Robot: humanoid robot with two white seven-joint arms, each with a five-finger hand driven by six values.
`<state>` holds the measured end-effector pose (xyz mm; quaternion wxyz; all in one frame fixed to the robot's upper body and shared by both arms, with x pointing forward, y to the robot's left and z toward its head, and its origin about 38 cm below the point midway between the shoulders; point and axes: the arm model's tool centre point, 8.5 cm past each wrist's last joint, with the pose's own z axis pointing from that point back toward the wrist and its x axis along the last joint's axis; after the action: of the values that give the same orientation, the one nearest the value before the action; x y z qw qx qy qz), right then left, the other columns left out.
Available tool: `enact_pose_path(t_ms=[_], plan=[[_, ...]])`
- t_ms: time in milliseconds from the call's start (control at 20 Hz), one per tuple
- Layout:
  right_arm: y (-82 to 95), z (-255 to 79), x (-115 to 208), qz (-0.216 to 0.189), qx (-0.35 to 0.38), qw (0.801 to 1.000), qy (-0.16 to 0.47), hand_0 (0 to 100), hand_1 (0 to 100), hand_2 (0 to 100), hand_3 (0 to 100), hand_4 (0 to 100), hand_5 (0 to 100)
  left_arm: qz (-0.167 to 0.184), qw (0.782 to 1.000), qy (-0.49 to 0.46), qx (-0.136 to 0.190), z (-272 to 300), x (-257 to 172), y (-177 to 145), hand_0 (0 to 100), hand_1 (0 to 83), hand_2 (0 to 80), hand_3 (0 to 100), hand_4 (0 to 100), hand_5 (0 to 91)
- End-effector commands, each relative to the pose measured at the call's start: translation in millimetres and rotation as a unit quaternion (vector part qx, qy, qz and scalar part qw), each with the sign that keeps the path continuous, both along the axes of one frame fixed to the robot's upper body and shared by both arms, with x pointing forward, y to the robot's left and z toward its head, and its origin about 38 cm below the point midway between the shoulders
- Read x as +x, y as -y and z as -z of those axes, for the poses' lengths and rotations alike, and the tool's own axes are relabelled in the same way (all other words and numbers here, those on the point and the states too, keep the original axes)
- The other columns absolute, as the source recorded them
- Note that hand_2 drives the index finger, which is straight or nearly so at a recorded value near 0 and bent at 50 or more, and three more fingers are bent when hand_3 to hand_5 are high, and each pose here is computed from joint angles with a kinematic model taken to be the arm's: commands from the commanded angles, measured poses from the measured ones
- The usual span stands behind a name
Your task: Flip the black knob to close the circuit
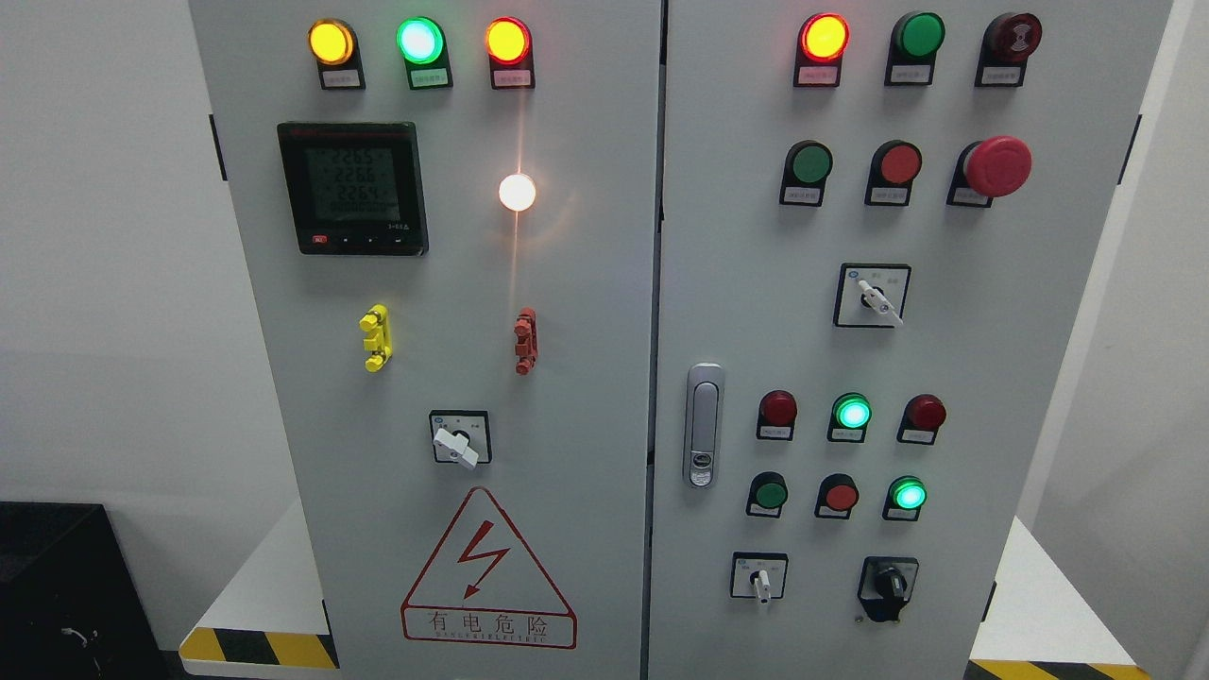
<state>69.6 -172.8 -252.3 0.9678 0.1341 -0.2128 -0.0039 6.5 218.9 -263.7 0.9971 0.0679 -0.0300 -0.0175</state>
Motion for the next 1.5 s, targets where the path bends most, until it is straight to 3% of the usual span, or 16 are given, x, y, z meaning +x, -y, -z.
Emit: enact_pose_path(t_ms=[0,400,500,550,600,700,1150,1450], plan=[[7.4,-16.0,59.3,0.035,-0.003,0.996,0.088,0,2,0,0,0,0,-0.001,1.000,0.003,-0.002,0.5,-4.8,1.7,12,55.6,0.0,0,0,0.0],[23.9,-60.4,122.1,0.050,-0.020,0.979,0.196,0,1,0,1,0,0,-0.001,1.000,0.003,-0.002,0.5,-4.8,0.7,12,55.6,0.0,0,0,0.0],[29.0,-68.9,131.8,0.058,-0.039,0.974,0.217,0,1,2,15,6,0,-0.001,1.000,0.003,-0.002,0.5,-4.8,1.7,12,55.6,0.0,0,0,0.0],[31.2,-74.4,138.1,0.061,-0.046,0.971,0.228,0,1,4,16,8,0,-0.001,1.000,0.003,-0.002,0.5,-4.8,1.7,12,55.6,0.0,0,0,0.0],[32.9,-79.3,141.8,0.062,-0.050,0.968,0.238,0,1,10,24,17,0,-0.001,1.000,0.003,-0.002,0.5,-4.8,1.7,12,55.6,0.0,0,0,0.0],[35.2,-89.0,149.0,0.053,-0.067,0.962,0.258,0,2,16,31,25,2,-0.001,1.000,0.003,-0.002,0.5,-4.8,1.7,12,55.6,0.0,0,0,0.0],[42.6,-131.5,182.8,-0.022,-0.189,0.916,0.353,0,2,40,57,47,27,-0.001,1.000,0.003,-0.002,0.5,-4.8,1.7,12,55.6,0.0,0,0,0.0],[48.6,-159.2,200.7,-0.033,-0.246,0.883,0.399,0,2,52,72,60,43,-0.001,1.000,0.003,-0.002,0.5,-4.8,1.7,12,55.6,0.0,0,0,0.0]])
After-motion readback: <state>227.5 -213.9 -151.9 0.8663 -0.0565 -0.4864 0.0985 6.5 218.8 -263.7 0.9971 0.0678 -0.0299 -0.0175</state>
